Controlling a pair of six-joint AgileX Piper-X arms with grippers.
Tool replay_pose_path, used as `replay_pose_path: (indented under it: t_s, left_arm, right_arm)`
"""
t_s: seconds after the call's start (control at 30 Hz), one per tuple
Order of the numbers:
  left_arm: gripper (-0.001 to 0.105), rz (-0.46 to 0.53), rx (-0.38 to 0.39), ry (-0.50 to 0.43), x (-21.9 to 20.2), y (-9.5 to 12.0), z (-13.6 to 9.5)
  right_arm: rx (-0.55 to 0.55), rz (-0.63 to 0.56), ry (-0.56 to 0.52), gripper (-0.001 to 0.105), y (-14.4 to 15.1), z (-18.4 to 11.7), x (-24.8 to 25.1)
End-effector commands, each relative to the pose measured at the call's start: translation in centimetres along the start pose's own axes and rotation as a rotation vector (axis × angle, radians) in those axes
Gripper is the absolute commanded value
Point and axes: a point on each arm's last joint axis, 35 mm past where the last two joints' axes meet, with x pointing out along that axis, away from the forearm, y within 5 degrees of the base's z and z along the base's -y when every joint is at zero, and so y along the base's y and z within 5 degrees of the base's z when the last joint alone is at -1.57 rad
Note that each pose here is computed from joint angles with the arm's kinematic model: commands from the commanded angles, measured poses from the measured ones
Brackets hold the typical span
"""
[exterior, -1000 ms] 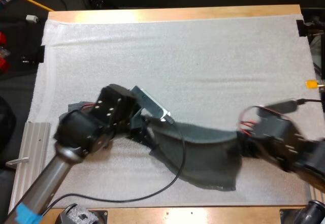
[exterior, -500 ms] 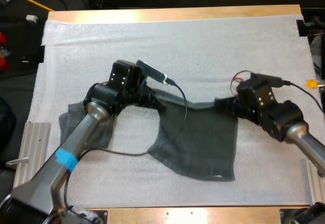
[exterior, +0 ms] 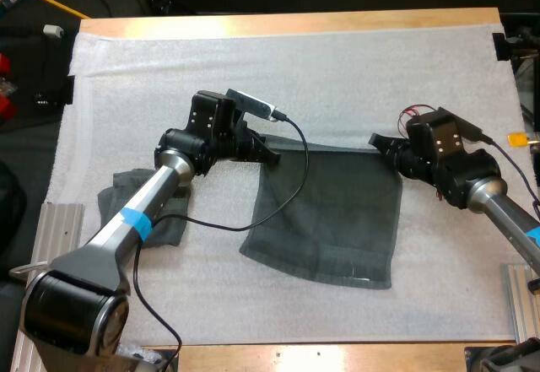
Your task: Pick towel from pile, fold and stack
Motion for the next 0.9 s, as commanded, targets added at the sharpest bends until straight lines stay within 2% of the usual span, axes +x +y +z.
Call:
replay_pose_path:
  t_s: [0.0,0.13,0.23,0.3,0.33,0.4,0.43,0.47,0.53,0.7,0.87]
  left_arm:
    - [0.000,0.004,-0.012,-0.028,0.2,0.2,0.4]
    - [0.000,0.000,-0.050,-0.035,1.3,0.5,0.3]
    - [0.006,-0.040,-0.070,-0.042,2.1,0.6,0.3]
    - [0.021,-0.046,-0.074,-0.063,2.1,0.5,0.6]
    - [0.028,-0.048,-0.073,-0.073,1.9,0.5,0.8]
    - [0.049,-0.068,-0.072,-0.089,1.5,0.5,1.6]
    - [0.054,-0.086,-0.071,-0.089,1.3,0.4,1.9]
    - [0.060,-0.119,-0.071,-0.091,0.8,0.3,2.4]
    - [0.062,-0.160,-0.064,-0.103,-0.2,0.1,3.1]
    - [0.059,-0.151,-0.037,-0.124,-4.3,-0.5,3.6]
    - [0.059,-0.136,-0.003,-0.074,-8.1,-1.3,2.7]
  right_arm:
    - [0.020,-0.004,0.001,0.000,-0.1,0.1,0.4]
    - [0.021,-0.004,0.002,0.001,-0.1,0.0,1.6]
    - [0.029,0.004,-0.018,0.016,-0.1,0.2,2.3]
    - [0.043,0.018,-0.053,0.038,0.0,0.6,2.5]
    - [0.043,0.022,-0.061,0.043,0.0,0.7,2.5]
    - [0.020,0.030,-0.093,0.057,0.2,1.2,2.4]
    - [0.017,0.036,-0.106,0.060,0.3,1.4,2.2]
    - [0.017,0.042,-0.116,0.062,0.4,1.6,2.1]
    - [0.015,0.048,-0.129,0.062,0.5,1.9,1.7]
    - [-0.092,0.066,-0.162,0.062,0.7,2.3,-1.2]
    - [-0.159,0.086,-0.121,0.062,0.2,1.8,-5.6]
